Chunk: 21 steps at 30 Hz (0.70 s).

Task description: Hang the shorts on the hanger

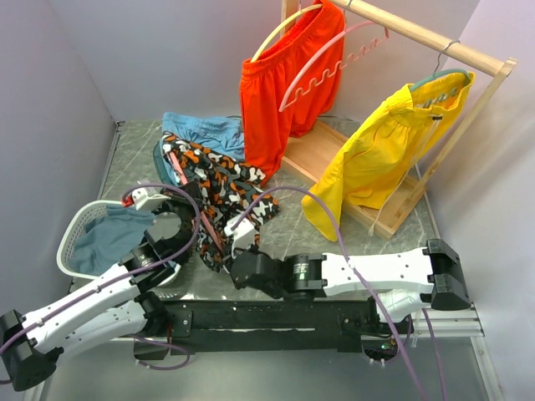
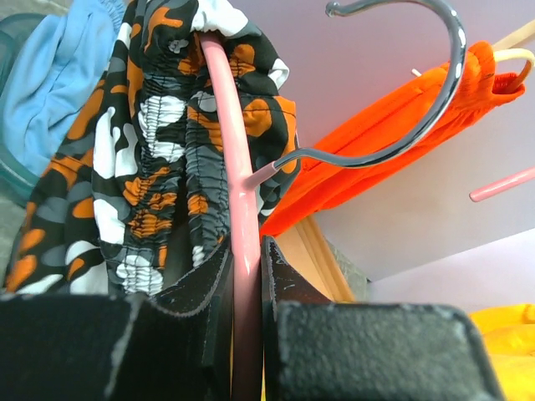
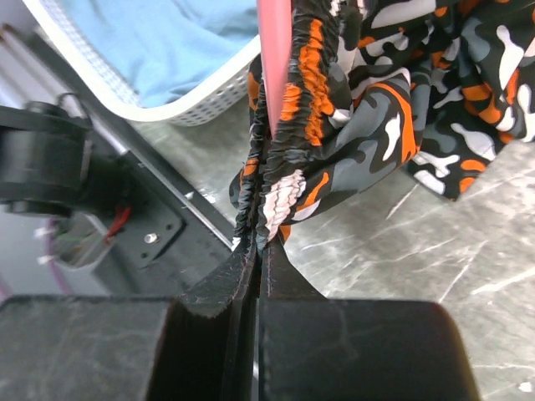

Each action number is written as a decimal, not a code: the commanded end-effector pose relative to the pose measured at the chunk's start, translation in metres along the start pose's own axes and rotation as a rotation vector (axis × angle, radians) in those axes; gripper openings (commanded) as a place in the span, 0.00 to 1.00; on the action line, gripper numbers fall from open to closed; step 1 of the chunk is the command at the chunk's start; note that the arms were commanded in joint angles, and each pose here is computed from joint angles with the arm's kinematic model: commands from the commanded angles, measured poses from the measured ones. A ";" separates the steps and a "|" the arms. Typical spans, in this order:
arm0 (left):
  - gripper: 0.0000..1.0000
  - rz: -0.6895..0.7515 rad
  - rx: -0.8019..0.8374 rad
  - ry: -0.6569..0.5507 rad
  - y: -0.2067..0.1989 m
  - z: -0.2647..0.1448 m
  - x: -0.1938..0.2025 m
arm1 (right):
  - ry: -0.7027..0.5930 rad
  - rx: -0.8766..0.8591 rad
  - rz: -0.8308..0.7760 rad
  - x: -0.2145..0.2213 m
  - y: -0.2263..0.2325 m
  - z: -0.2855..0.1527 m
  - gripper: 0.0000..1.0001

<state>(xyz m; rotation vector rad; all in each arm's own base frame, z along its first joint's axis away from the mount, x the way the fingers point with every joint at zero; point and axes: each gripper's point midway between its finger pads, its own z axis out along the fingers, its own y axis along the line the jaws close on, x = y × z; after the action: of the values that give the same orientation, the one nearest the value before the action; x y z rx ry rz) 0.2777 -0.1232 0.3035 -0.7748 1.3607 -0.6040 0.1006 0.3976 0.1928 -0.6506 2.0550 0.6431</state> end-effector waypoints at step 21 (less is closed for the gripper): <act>0.01 0.250 0.343 0.498 -0.081 -0.073 -0.013 | -0.163 -0.238 0.157 -0.129 -0.002 -0.048 0.42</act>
<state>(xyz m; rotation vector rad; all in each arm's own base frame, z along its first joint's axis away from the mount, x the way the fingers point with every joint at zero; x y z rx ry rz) 0.2344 -0.1683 0.3585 -0.3475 1.6095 -0.8117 0.1304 0.4036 0.2827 -0.5628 2.0490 0.9758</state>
